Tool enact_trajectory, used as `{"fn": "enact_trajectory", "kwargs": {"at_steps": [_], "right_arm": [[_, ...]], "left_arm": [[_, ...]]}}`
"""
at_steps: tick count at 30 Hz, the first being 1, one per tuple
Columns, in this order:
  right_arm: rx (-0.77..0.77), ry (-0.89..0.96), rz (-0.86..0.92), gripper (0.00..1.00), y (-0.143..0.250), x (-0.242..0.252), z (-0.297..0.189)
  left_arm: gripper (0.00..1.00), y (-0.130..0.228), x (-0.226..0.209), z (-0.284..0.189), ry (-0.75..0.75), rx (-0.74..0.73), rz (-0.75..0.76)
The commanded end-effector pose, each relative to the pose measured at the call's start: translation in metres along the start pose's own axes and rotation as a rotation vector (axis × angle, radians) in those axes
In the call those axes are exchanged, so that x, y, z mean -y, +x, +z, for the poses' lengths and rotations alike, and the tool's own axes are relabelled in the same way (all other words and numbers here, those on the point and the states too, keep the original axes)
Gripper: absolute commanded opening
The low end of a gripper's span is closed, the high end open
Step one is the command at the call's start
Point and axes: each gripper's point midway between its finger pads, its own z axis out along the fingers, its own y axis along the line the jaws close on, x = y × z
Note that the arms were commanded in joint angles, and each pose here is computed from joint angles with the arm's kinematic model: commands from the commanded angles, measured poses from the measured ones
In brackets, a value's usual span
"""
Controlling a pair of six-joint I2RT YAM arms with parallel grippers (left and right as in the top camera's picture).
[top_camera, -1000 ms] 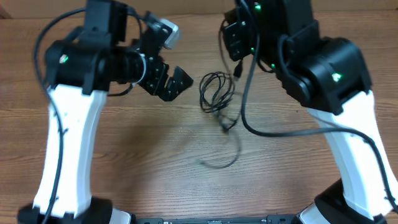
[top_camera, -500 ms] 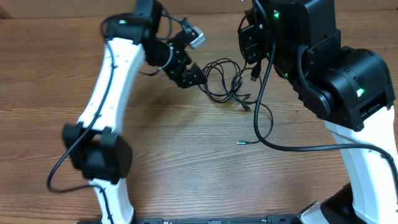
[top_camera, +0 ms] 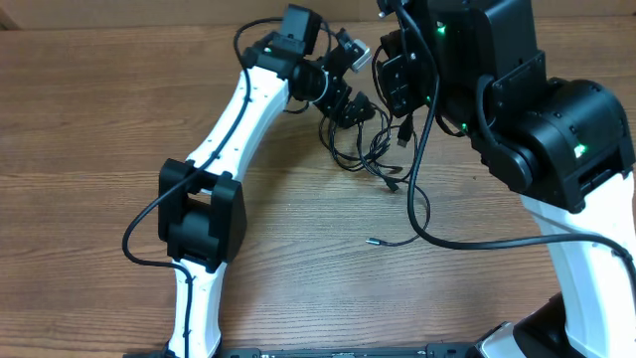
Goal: Untangle cables
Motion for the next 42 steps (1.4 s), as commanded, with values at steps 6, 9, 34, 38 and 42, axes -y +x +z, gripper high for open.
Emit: {"fn": "enact_trajectory", "kwargs": {"at_steps": [6,9,34,38,42], "right_arm": [[0.070,-0.028,0.014,0.04,-0.011,0.000,-0.031],[0.070,-0.028,0.014,0.04,-0.011,0.001,-0.033],[0.007,-0.062,0.035,0.04,0.006,-0.003,-0.036],[0.017,0.017,0.111,0.04,0.004,0.031,-0.033],[0.058,0.154,0.238,0.04,0.003,0.099,-0.036]], "left_arm": [[0.99,0.022,-0.012,0.028,-0.144,-0.125,0.092],[0.95,0.038,-0.013,0.027,-0.146,-0.205,0.216],[0.04,0.069,-0.099,0.078,-0.508,-0.262,0.016],[0.04,0.076,-0.142,-0.017,-0.781,-0.318,-0.166],[0.04,0.103,-0.160,-0.101,-0.841,-0.355,-0.361]]}}
